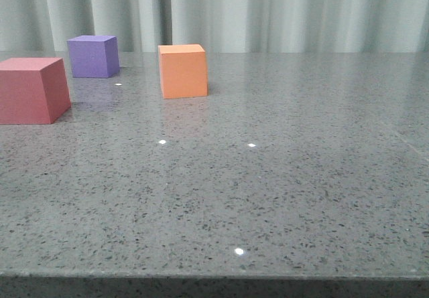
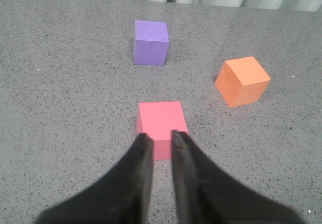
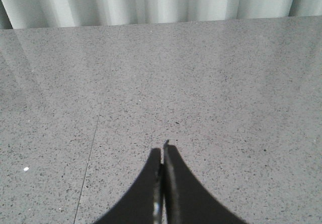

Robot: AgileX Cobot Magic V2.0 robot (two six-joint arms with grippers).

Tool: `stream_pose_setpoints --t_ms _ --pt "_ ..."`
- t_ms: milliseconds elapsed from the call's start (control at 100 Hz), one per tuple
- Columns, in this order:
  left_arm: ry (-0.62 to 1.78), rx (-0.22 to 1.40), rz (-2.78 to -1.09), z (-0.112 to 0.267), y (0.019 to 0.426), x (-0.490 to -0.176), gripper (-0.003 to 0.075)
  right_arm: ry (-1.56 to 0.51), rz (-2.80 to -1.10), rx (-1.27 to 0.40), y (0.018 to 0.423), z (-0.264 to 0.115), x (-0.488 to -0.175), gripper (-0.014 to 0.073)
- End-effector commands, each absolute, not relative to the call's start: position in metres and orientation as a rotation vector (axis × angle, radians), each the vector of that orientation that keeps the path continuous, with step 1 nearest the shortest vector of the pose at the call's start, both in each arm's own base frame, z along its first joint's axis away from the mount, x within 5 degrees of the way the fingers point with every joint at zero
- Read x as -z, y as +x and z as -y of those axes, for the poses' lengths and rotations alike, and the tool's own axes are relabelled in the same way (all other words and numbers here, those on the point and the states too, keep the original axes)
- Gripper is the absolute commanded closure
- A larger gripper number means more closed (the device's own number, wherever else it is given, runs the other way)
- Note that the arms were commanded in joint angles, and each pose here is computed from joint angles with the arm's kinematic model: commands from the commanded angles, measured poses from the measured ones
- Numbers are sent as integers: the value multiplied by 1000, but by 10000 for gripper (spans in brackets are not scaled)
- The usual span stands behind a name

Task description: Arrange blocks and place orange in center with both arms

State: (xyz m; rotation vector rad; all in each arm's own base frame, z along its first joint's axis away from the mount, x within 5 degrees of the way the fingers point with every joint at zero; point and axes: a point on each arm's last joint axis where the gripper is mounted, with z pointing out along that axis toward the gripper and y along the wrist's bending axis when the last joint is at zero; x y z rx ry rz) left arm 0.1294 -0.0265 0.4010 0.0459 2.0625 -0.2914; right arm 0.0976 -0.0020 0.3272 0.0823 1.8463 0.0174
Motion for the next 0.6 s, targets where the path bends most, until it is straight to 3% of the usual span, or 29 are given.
stream_pose_setpoints --t_ms 0,110,200,590 --pt "33 302 -1976 26 131 -415 413 48 -1743 -1 99 2 -343 663" --pt "33 302 -1974 26 131 -416 153 48 -1743 -1 99 2 -343 663" --pt "32 305 -1974 26 131 -416 33 48 -1743 -1 99 2 -343 663" --pt "-27 483 -1952 41 170 -421 69 48 -1743 -1 99 2 -343 663"
